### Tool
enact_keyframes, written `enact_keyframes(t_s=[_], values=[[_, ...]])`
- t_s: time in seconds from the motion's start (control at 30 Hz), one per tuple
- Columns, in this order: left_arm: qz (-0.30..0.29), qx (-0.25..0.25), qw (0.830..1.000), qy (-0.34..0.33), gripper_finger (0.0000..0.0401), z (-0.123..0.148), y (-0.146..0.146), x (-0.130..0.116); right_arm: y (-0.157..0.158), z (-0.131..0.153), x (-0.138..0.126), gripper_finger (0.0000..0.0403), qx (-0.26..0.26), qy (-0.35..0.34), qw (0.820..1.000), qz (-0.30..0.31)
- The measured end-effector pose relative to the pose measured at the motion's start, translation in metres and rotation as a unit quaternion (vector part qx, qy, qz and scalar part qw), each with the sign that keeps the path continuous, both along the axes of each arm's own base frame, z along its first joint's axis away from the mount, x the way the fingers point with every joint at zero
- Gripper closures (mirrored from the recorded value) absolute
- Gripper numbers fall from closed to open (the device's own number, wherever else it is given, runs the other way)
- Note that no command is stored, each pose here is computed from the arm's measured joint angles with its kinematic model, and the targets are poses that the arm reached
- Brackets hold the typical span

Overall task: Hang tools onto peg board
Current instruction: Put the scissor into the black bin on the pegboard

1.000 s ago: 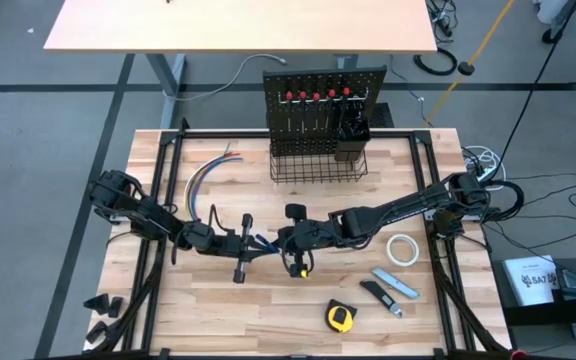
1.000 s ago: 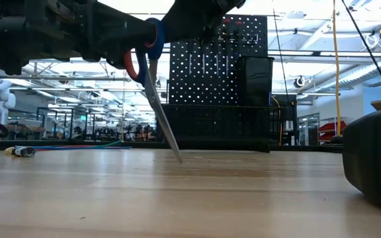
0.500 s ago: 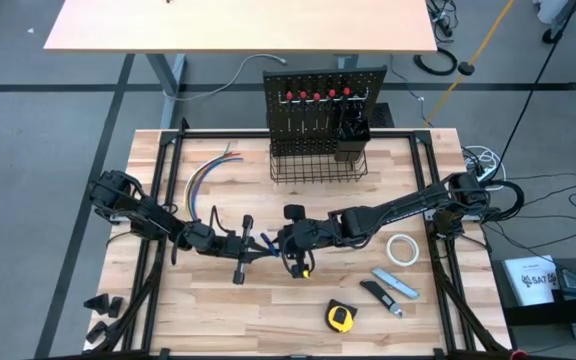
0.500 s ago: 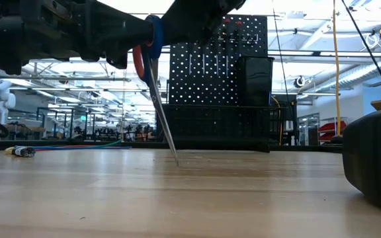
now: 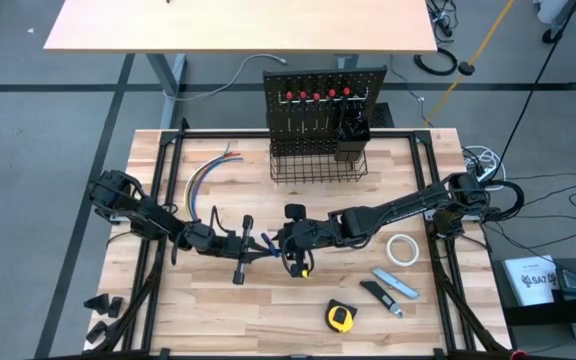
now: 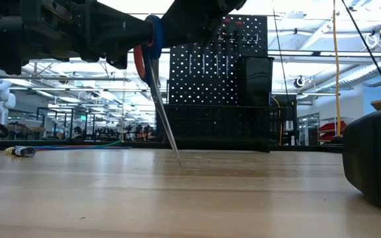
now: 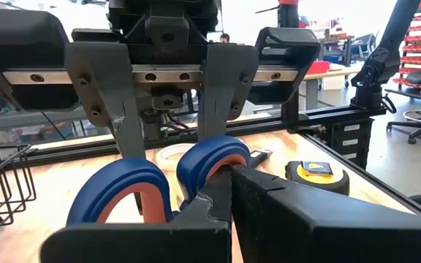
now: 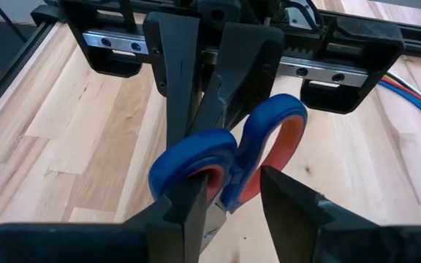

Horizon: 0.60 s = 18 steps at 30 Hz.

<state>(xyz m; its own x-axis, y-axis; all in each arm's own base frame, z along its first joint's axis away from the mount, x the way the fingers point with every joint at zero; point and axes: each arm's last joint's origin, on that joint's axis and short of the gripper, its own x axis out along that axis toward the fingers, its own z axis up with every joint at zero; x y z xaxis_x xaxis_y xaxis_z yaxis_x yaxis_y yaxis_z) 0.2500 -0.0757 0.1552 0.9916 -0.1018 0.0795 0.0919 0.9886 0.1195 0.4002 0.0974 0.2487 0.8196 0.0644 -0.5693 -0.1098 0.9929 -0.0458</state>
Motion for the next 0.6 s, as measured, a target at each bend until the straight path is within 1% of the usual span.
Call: enact_keyframes(t_s=[0.6], values=[[-0.003, 0.003, 1.0, 0.007, 0.0401, -0.0011, -0.0003, 0.0004, 0.0001, -0.0015, -0.0017, 0.028, 0.003, 0.015, 1.0, 0.006]])
